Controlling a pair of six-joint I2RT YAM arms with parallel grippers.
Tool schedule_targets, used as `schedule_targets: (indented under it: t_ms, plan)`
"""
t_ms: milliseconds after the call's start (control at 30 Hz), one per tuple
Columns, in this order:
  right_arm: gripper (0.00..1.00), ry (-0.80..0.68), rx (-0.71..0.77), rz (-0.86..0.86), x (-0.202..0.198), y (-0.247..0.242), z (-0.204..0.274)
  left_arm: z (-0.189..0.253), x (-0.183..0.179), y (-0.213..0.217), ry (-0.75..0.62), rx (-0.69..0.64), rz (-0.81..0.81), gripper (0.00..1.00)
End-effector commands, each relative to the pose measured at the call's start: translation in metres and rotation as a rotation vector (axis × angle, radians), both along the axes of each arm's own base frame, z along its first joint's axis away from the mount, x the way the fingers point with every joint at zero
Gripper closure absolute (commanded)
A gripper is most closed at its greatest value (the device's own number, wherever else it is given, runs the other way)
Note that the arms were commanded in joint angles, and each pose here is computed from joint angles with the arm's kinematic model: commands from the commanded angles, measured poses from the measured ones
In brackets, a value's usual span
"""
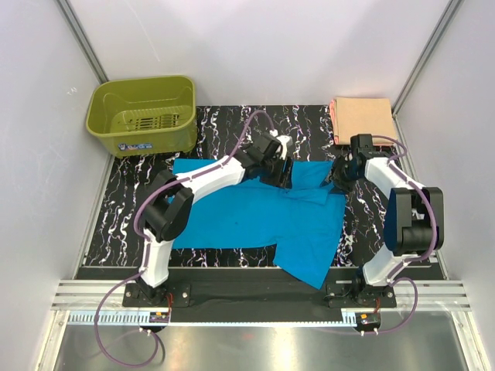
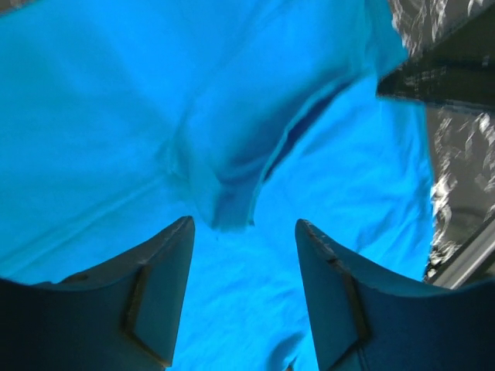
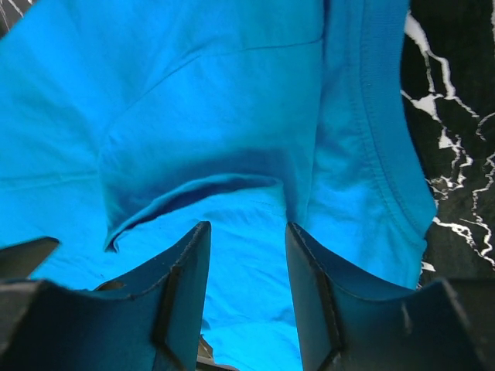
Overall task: Fold and stack the t-shirts
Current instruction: Fold the tshirt
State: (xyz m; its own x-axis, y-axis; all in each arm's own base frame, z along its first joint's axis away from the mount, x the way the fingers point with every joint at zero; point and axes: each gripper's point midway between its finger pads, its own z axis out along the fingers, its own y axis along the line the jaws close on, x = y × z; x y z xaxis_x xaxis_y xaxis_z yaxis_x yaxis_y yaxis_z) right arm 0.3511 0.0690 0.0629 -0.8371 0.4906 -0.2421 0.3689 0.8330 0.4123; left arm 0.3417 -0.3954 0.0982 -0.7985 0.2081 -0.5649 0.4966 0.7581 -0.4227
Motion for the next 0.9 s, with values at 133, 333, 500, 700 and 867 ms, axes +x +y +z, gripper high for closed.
schedule_targets:
  t_ms: [133, 333, 500, 700, 867]
  plan:
    - [0.52, -0.044, 0.024, 0.068, 0.008, 0.005, -0.003, -0.007, -0.02, -0.001, -0.043, 0.11, -0.107, 0.43]
    - [0.55, -0.026, 0.013, 0.07, 0.007, 0.003, -0.013, -0.014, -0.015, -0.004, -0.031, 0.137, -0.113, 0.43]
    - [0.55, -0.009, -0.001, 0.075, 0.006, 0.001, -0.02, -0.018, -0.012, -0.004, -0.03, 0.157, -0.116, 0.42]
    - [0.55, 0.004, -0.017, 0.053, 0.006, -0.012, -0.024, -0.024, -0.007, -0.008, -0.018, 0.175, -0.121, 0.42]
    - [0.56, -0.001, -0.01, 0.058, 0.008, -0.01, -0.022, -0.022, -0.004, -0.014, -0.032, 0.157, -0.127, 0.41]
